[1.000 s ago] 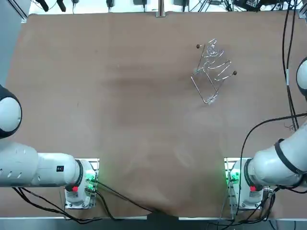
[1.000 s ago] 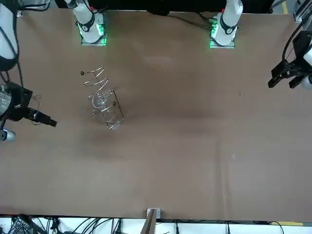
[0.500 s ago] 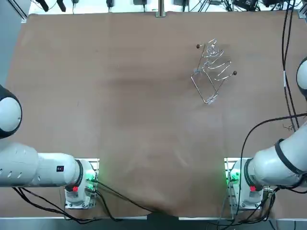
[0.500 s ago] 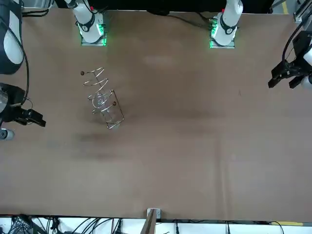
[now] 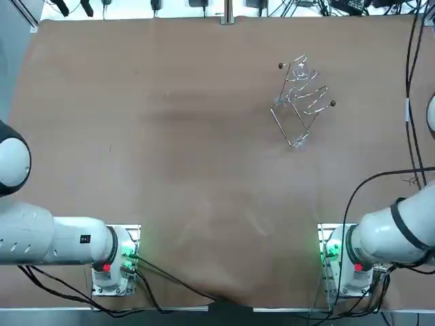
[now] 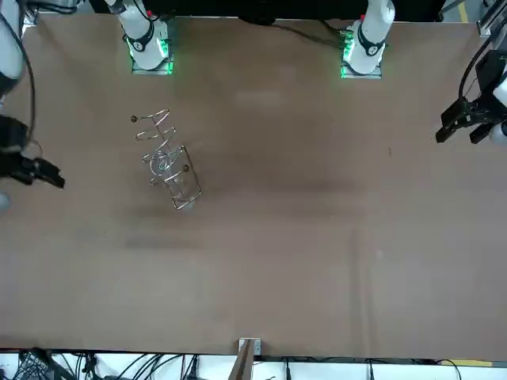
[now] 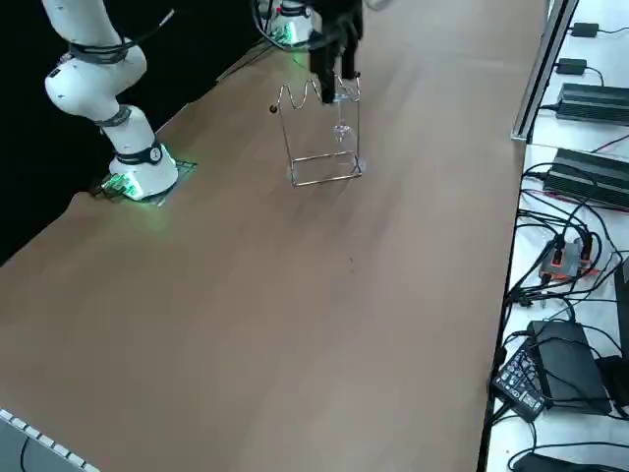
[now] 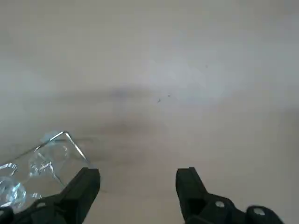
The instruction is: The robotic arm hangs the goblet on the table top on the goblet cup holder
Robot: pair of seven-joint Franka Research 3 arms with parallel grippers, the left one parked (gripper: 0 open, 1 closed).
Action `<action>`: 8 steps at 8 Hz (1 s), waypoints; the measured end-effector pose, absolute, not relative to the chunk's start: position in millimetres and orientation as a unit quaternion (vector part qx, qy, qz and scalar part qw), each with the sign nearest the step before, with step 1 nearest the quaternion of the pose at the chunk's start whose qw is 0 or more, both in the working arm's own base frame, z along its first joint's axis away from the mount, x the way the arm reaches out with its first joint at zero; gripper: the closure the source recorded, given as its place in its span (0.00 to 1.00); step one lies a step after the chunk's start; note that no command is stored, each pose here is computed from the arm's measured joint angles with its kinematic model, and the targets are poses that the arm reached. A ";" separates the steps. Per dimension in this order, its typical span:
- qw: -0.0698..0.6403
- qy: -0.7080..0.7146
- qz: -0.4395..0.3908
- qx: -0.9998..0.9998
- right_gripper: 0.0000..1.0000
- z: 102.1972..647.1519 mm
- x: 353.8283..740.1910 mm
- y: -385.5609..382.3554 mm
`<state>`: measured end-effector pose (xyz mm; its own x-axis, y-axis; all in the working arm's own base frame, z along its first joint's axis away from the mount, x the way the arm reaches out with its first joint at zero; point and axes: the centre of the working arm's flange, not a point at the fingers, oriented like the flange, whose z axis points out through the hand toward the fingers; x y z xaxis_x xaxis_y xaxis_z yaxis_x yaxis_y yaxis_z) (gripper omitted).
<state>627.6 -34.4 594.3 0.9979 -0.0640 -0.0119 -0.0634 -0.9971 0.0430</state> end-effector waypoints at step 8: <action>0.010 -0.056 -0.040 0.998 0.00 601.7 584.3 -44.9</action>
